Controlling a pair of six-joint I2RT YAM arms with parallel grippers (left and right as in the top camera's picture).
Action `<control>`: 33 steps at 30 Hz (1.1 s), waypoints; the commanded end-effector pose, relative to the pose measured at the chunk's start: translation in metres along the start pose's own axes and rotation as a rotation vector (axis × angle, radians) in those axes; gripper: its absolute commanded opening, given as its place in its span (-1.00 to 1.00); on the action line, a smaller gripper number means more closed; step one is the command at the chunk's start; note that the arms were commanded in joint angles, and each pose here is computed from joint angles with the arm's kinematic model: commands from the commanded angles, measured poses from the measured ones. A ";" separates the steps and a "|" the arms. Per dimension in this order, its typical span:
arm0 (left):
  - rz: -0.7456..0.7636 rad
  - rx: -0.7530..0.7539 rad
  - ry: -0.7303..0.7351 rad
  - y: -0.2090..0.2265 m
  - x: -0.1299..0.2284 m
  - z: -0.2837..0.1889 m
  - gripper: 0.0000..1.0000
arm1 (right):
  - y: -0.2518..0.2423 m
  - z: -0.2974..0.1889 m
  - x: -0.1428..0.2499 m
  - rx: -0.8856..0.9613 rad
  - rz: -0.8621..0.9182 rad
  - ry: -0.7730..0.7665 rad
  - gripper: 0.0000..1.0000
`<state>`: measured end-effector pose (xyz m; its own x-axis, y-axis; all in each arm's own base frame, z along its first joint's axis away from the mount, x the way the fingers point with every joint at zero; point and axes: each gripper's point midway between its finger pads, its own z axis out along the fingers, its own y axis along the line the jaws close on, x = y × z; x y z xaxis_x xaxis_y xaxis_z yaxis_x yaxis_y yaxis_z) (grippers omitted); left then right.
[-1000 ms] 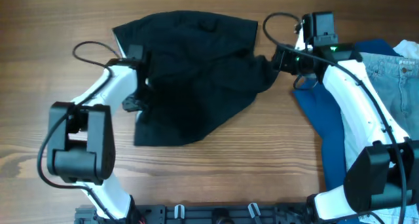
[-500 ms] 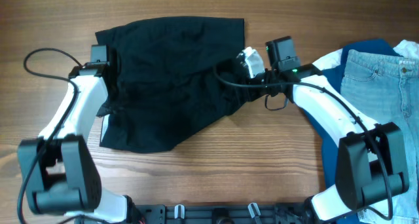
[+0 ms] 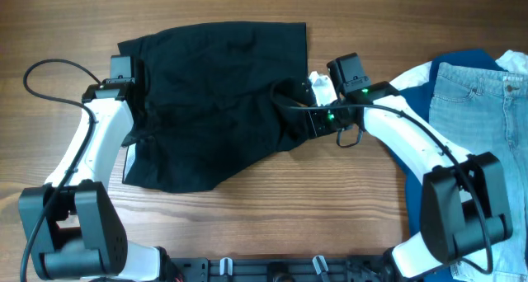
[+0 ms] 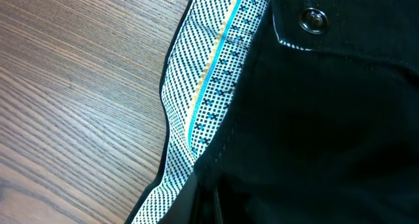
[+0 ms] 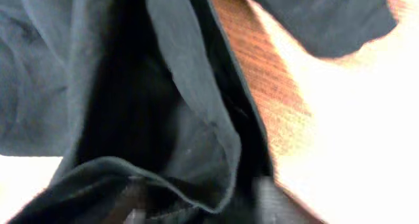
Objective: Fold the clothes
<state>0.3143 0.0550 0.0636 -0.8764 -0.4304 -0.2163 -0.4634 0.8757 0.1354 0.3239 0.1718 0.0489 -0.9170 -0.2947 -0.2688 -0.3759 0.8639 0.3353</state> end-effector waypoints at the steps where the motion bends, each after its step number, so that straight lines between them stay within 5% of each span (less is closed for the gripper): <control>1: -0.027 -0.003 -0.010 0.003 -0.002 -0.003 -0.87 | 0.023 0.008 0.017 -0.117 0.032 0.079 -0.92; 5: -0.026 -0.031 -0.023 0.009 -0.004 -0.003 -0.87 | 0.053 -0.096 -0.036 -0.193 0.201 -0.117 -0.91; 10: -0.026 -0.045 -0.028 0.011 -0.005 -0.003 -0.86 | 0.005 -0.169 -0.048 0.108 0.587 -0.379 -0.92; 12: -0.026 -0.050 -0.030 0.012 -0.005 -0.003 -0.87 | -0.027 -0.159 -0.018 0.303 0.640 -0.299 -0.77; 13: -0.026 -0.056 -0.033 0.013 -0.006 -0.003 -0.87 | -0.042 -0.151 -0.002 0.389 0.659 -0.238 -0.14; 14: -0.026 -0.062 -0.035 0.014 -0.006 -0.003 -0.86 | -0.045 -0.142 0.002 0.401 0.646 -0.194 -0.02; 21: -0.021 -0.069 -0.018 0.016 -0.002 -0.003 -0.43 | -0.013 -0.032 -0.043 0.011 0.162 -0.037 0.38; 23: -0.020 -0.072 -0.009 0.016 0.000 -0.003 -0.33 | -0.021 0.018 -0.034 -0.043 0.167 0.051 0.48; 24: -0.019 -0.076 0.006 0.017 0.004 -0.003 -0.25 | -0.020 0.038 -0.029 -0.090 0.145 0.082 0.45; 25: -0.016 -0.079 0.018 0.018 0.007 -0.003 -0.18 | -0.008 0.048 -0.027 -0.183 0.096 0.096 0.08; 26: -0.015 -0.082 0.023 0.019 0.008 -0.003 -0.11 | 0.005 0.053 -0.022 -0.280 0.053 0.110 -0.60; 27: -0.014 -0.082 0.024 0.019 0.008 -0.003 -0.08 | -0.005 0.054 -0.018 -0.210 0.098 0.135 -0.91; 30: -0.016 -0.079 0.016 0.018 0.007 -0.003 0.01 | -0.081 -0.021 -0.010 0.316 0.411 0.115 -0.92; 32: -0.021 -0.060 0.003 0.014 0.003 -0.003 0.01 | -0.091 -0.081 -0.001 0.493 0.526 0.032 -0.87; 33: -0.026 -0.028 -0.004 0.008 0.000 -0.003 0.01 | -0.087 -0.096 -0.005 0.491 0.516 -0.010 -0.11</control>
<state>0.3018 0.0629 0.0643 -0.8775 -0.4385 -0.1941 -0.4730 0.8582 0.1992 0.3322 0.0882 0.0545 -0.9955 0.0948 0.0021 0.0948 0.9930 0.0706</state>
